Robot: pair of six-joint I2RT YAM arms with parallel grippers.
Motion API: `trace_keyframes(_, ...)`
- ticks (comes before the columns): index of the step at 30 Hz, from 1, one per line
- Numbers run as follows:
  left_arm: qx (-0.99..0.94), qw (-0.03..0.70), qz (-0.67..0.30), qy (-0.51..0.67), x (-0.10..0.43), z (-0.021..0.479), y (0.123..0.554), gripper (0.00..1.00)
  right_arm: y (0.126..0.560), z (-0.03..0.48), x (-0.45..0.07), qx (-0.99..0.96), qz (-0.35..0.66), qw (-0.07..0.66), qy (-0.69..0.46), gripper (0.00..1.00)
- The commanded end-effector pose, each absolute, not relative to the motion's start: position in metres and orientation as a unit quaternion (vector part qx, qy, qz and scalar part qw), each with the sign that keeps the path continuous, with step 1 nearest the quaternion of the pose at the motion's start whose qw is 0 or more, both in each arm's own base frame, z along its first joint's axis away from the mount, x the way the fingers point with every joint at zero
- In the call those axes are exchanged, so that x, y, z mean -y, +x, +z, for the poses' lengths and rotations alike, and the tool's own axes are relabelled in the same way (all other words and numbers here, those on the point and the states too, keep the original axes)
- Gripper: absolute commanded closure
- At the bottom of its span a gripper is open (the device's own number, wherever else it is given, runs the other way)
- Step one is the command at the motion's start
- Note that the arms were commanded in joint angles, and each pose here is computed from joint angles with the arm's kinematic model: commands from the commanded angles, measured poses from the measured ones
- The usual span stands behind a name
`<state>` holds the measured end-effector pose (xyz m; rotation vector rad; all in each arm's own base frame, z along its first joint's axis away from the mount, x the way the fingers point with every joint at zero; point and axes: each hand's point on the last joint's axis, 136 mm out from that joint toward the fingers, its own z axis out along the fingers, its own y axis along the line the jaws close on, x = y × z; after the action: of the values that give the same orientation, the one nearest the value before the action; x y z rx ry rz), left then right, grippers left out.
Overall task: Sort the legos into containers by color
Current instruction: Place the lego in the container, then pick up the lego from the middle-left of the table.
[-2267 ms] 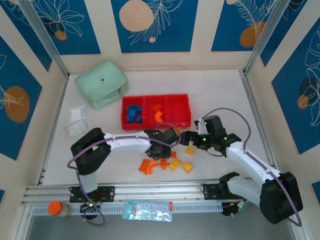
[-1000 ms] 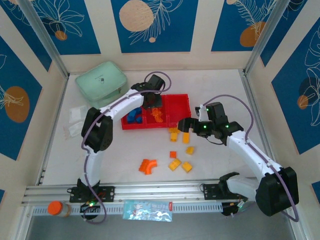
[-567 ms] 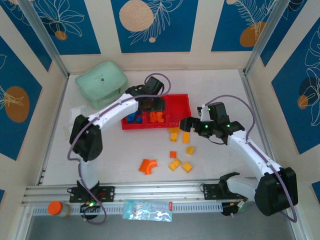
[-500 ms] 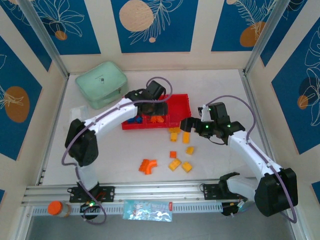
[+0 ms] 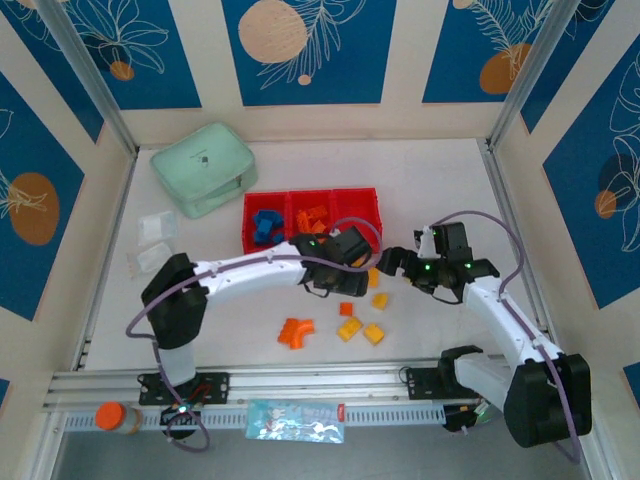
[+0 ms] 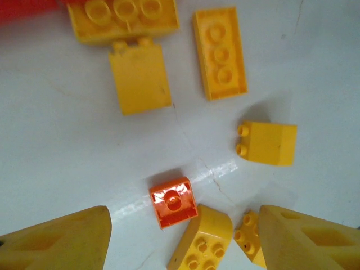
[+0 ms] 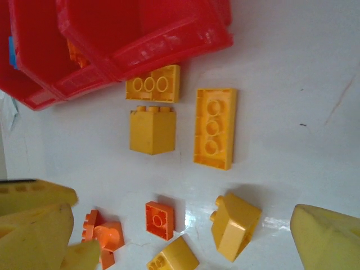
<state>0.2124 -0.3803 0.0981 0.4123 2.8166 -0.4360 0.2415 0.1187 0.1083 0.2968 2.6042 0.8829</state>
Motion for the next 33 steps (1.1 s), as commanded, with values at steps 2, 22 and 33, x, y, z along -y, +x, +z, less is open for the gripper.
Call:
trace_keyframes(2,-0.979,0.093,-0.117,0.137,0.384,0.067,0.196,0.29,0.236,0.106,-0.116,-0.919,0.329,0.183,0.117,0.01)
trace_keyframes(22,-0.988,0.08,-0.056,0.122,0.379,0.024,0.194,0.4,0.238,0.106,-0.113,-0.909,0.349,0.187,0.126,0.01)
trace_keyframes(33,-0.988,0.081,-0.053,0.119,0.374,0.023,0.193,0.58,0.239,0.104,-0.115,-0.909,0.352,0.18,0.128,0.01)
